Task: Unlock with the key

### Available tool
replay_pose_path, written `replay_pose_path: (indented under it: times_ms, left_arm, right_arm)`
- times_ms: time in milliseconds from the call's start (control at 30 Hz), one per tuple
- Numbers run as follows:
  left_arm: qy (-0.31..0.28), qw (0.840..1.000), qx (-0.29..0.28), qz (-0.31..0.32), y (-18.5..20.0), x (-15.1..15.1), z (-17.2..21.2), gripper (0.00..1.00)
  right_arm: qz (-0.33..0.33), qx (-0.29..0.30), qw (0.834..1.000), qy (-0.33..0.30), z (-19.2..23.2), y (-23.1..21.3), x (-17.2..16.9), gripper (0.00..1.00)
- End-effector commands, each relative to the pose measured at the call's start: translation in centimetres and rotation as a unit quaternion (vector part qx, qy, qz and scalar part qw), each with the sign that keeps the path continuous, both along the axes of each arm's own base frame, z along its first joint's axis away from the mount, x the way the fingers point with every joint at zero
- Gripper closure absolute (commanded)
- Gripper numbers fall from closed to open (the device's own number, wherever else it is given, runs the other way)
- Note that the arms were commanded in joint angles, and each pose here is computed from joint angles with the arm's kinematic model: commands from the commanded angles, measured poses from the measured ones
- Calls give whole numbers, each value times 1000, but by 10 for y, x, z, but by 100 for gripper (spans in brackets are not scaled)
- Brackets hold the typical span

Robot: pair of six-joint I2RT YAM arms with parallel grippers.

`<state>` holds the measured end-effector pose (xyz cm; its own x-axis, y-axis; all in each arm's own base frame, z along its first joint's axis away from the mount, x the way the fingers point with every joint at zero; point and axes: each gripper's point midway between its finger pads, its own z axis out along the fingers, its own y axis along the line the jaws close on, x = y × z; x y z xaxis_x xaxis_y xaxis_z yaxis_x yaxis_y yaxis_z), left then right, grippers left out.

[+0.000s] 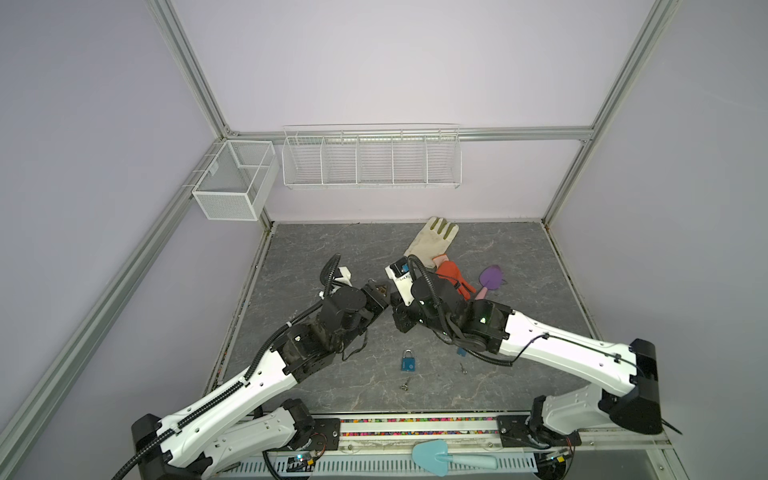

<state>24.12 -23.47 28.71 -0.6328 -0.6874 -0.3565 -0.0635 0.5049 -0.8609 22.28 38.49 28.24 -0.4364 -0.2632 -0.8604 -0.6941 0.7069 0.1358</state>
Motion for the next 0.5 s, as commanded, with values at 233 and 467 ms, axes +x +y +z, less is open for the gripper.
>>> replay_pose_path:
  times_ms: [233, 467]
  left_arm:
    - [0, 1000, 0, 13, 7, 2, 7, 67]
    - [3, 1000, -3, 12, 5, 4, 4, 74]
  right_arm:
    - [-6, -34, 999, -39, 5, 2, 3, 94]
    - [-11, -35, 998, -44, 7, 1, 5, 94]
